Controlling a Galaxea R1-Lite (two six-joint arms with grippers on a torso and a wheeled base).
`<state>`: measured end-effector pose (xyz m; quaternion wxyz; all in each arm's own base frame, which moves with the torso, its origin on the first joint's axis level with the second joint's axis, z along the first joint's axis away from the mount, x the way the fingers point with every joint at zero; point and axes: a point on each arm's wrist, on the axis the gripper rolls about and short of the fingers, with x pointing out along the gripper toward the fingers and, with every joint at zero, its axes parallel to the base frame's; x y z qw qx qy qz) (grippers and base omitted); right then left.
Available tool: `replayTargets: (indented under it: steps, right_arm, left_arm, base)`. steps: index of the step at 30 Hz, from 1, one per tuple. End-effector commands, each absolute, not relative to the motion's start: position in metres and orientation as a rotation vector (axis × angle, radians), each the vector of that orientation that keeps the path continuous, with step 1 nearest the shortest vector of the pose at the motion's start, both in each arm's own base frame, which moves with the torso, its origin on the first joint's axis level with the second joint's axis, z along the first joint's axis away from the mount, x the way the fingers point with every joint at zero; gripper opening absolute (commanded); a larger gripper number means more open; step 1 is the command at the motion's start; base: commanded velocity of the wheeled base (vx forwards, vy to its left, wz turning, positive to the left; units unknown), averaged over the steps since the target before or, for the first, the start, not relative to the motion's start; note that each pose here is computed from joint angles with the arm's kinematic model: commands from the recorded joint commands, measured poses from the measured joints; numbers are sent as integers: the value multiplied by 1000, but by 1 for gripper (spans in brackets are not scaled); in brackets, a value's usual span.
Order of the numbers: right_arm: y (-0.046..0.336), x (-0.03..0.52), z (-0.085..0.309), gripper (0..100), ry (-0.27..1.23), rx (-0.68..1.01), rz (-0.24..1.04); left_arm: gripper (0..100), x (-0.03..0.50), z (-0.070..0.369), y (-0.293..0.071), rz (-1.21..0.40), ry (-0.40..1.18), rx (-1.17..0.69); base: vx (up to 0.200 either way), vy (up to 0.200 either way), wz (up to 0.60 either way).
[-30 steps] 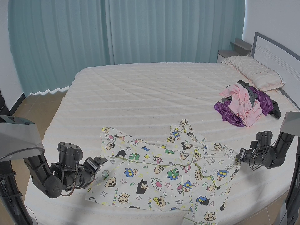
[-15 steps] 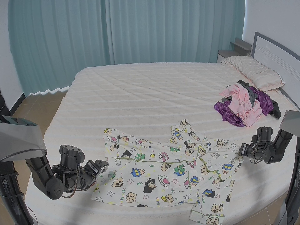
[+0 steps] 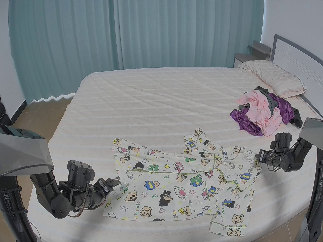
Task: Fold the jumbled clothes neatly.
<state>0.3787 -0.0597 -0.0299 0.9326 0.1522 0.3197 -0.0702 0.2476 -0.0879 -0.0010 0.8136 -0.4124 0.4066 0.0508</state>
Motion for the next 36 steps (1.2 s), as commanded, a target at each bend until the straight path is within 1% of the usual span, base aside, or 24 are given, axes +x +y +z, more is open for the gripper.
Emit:
replayTargets:
  steps: [1,6,10,11,12,13,14,16,17,20,22,23,27,31,33,36]
  right_arm:
    - [-60,374,-31,100,665,318,-139]
    - [-77,365,-7,100,609,346,-186]
    - [-73,343,9,100,605,437,-219]
    - [-62,325,19,100,613,511,-229]
    - [-61,324,20,100,613,516,-228]
    - [-40,304,29,100,633,577,-210]
    - [-28,292,32,100,653,604,-199]
    - [-12,274,32,100,696,626,-189]
    - [0,260,27,100,742,618,-183]
    - [18,234,14,100,830,577,-202]
    - [18,234,14,100,830,577,-202]
    - [28,215,8,100,833,608,-188]
    - [31,212,8,100,780,632,-183]
    - [35,204,-8,100,850,607,-198]
    - [36,203,-12,100,847,600,-211]
    - [38,201,-17,100,817,650,-218]
  left_arm:
    - [100,246,-3,-88,110,877,-874]
    - [100,245,-2,-90,100,880,-870]
    - [100,241,-2,-93,89,893,-861]
    - [100,239,-3,-94,86,899,-860]
    - [100,239,-3,-94,86,899,-860]
    - [100,238,-3,-94,88,903,-861]
    - [100,237,-3,-94,91,906,-861]
    - [100,237,-3,-94,89,907,-861]
    - [100,237,-3,-94,89,907,-861]
    - [100,234,-4,-97,81,915,-851]
    - [100,234,-4,-97,81,915,-851]
    - [100,227,-5,-103,67,941,-823]
    - [100,220,-9,-111,58,964,-782]
    - [100,219,-10,-113,65,962,-764]
    - [100,217,-11,-115,65,973,-751]
    - [100,216,-17,-119,101,968,-707]
  base:
    - [0,0,0]
    - [0,0,0]
    - [0,0,0]
    - [0,0,0]
    - [0,0,0]
    - [0,0,0]
    - [0,0,0]
    - [-100,0,0]
    - [-200,0,0]
    - [-200,0,0]
    - [-200,0,0]
    - [-200,0,0]
    - [-200,0,0]
    - [0,0,0]
    - [0,0,0]
    - [0,0,0]
